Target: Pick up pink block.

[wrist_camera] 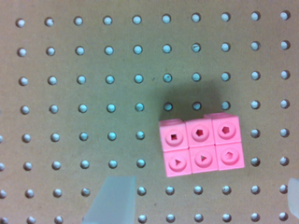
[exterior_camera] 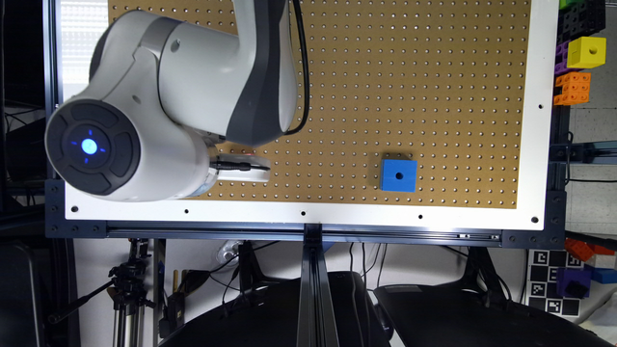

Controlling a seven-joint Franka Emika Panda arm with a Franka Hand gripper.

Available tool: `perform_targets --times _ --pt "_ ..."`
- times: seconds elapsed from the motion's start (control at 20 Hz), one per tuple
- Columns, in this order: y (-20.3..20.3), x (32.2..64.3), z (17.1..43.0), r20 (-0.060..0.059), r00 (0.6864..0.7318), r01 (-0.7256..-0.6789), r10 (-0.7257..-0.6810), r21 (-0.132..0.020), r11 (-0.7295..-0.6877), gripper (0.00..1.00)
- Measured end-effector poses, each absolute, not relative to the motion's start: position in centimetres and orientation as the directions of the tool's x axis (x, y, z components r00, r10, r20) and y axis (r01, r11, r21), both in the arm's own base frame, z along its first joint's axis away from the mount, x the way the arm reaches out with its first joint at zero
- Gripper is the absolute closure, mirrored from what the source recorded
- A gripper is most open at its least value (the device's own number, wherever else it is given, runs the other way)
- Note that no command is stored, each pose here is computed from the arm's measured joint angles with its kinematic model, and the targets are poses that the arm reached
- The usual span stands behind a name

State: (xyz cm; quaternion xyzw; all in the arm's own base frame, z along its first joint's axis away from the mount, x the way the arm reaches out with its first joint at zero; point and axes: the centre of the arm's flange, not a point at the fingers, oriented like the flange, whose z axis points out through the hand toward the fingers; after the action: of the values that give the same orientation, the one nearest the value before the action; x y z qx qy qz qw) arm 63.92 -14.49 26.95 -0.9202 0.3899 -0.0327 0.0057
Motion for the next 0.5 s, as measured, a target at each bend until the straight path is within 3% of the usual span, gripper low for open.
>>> perform_targets --times 0.15,0.5 --pt "-14.4 64.1 24.8 0.044 0.6958 -0.7163 -0.7169 -0.03 -0.6971 0.0" --pt "-14.4 64.4 21.5 0.03 0.6969 -0.7161 -0.7165 -0.023 -0.6976 0.0"
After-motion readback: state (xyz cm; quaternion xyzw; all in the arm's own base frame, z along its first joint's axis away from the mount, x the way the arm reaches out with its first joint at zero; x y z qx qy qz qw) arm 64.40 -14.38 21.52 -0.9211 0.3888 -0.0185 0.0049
